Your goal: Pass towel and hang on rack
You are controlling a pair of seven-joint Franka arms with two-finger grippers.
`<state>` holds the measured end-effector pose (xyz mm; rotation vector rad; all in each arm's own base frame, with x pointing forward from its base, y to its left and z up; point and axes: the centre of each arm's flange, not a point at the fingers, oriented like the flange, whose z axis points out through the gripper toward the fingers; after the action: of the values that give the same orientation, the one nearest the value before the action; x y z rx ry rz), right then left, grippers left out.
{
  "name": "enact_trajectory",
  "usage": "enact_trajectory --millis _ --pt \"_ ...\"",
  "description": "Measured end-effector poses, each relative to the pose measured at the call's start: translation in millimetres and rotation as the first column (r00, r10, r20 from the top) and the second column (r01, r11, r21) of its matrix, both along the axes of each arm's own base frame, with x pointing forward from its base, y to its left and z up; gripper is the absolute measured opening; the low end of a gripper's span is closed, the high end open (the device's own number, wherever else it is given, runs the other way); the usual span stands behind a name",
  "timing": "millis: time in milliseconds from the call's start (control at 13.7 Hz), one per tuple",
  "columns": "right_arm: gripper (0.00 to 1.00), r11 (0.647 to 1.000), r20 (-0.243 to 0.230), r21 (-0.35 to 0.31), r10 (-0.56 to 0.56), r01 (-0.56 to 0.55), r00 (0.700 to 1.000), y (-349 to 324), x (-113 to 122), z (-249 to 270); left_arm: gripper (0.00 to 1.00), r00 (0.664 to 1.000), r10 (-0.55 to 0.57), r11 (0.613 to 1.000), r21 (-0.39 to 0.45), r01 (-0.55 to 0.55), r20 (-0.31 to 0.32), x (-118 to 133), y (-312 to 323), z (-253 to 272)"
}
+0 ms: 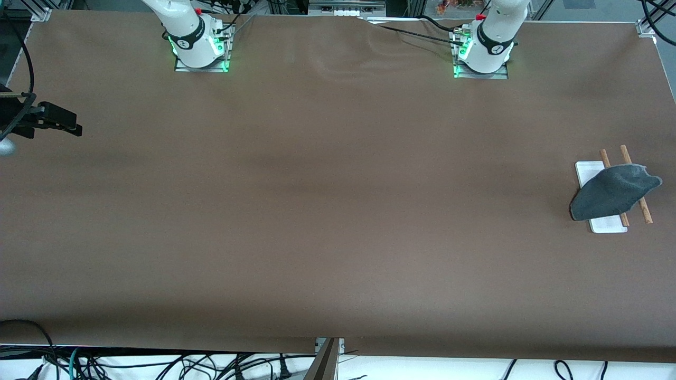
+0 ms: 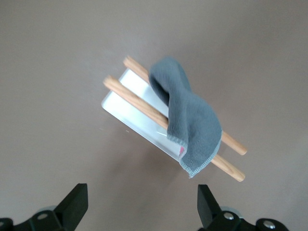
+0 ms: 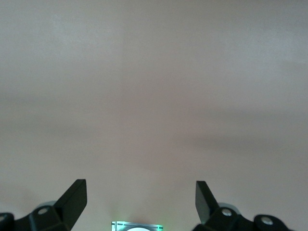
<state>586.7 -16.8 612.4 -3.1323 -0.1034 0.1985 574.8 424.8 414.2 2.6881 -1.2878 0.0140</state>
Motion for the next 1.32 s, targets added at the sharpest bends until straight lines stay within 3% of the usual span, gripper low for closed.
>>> enact_trajectory --millis 146,366,805,951,1098,1317 --pt "1.0 1.0 0.001 0.0 0.001 -0.001 1.0 0.4 0.1 0.0 1.0 1.0 0.017 1.0 0.01 -0.017 -0.007 10.3 -37.2 40.4" --pt "1.0 1.0 0.001 0.0 0.003 -0.003 1.0 2.0 0.3 0.0 1.0 0.989 0.132 0.991 0.021 -0.131 -0.068 34.4 -114.3 72.9" --pt "1.0 1.0 0.0 0.0 0.007 -0.007 1.0 2.5 0.8 -0.9 1.0 0.926 0.363 0.93 0.104 -0.353 -0.106 74.9 -295.6 118.1" --pt "1.0 1.0 0.0 0.0 0.008 -0.008 1.0 3.1 0.8 -0.9 1.0 0.885 0.454 0.888 0.135 -0.44 -0.101 72.5 -349.2 133.8" --pt "1.0 1.0 0.0 0.0 0.008 -0.008 1.0 3.0 0.9 -1.0 1.0 0.82 0.564 0.821 0.173 -0.544 -0.096 56.1 -396.1 148.8" --pt "1.0 1.0 0.0 0.0 0.008 -0.008 1.0 3.0 1.0 -1.1 1.0 0.722 0.691 0.716 0.176 -0.676 -0.038 28.9 -424.4 159.0"
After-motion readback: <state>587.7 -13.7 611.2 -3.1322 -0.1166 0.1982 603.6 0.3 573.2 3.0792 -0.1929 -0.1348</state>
